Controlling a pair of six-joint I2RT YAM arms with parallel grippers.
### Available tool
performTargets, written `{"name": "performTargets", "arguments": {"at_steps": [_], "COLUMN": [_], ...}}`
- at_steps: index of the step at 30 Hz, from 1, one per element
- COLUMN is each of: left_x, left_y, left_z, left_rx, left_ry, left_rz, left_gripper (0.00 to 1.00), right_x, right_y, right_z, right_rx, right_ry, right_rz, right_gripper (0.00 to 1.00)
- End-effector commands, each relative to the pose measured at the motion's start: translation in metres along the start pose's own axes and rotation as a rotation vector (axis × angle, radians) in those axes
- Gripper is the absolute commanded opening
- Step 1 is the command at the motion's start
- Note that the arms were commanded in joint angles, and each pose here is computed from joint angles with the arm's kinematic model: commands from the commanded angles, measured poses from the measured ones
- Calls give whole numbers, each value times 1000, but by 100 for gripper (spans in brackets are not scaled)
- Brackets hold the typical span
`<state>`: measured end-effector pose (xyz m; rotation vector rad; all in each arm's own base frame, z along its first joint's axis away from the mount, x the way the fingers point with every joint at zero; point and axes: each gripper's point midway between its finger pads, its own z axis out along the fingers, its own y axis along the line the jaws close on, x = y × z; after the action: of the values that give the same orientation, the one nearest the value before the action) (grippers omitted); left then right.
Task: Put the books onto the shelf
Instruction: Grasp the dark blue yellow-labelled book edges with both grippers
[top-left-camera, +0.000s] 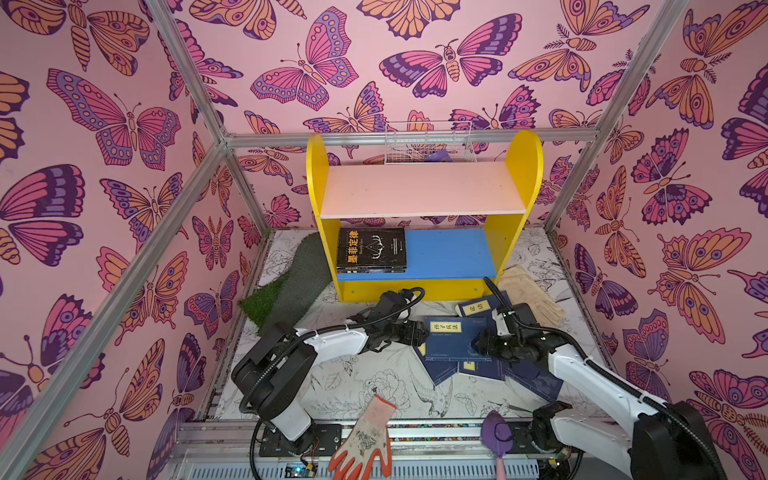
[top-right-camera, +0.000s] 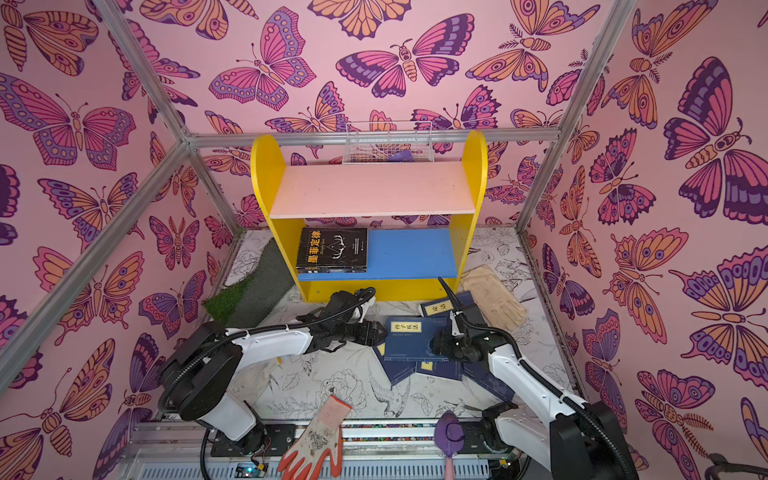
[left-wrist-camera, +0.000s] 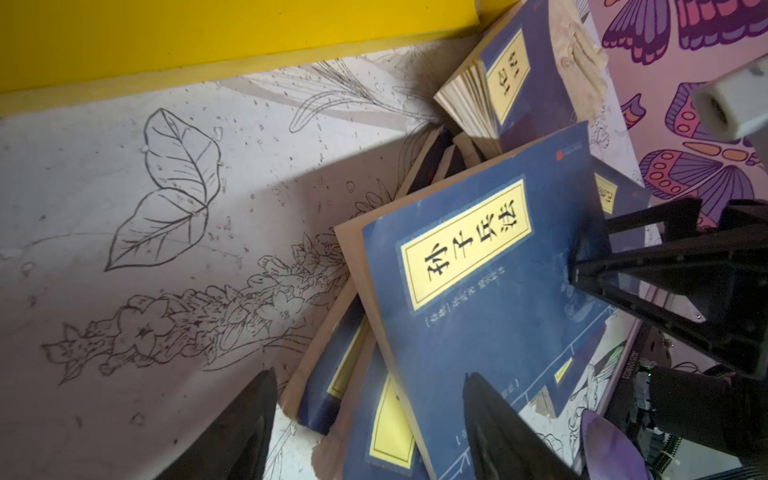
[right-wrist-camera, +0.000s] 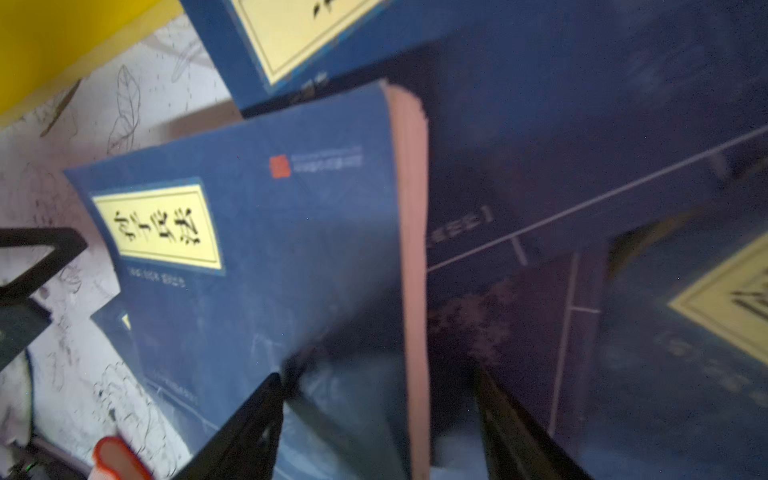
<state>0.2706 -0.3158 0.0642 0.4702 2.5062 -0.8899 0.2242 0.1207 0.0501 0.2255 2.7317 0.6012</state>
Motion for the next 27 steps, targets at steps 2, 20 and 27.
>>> {"name": "performTargets", "arguments": {"at_steps": [2,20,27], "left_x": [1,20,-18], "left_y": [-6,-2,-11], "left_z": [12,25,-37], "left_rx": [28,26,107], "left_ry": [29,89,-76], "left_rz": [35,45,-12], "left_gripper": [66,56,64], "right_x": [7,-33,-55], "right_y": [26,93,108], "right_z": [3,-39,-60], "right_rx": [-147,-409,-438], "right_ry": [85,-30,-101], "right_rz": [-40,-89,-118], "right_gripper": [66,16,0]}}
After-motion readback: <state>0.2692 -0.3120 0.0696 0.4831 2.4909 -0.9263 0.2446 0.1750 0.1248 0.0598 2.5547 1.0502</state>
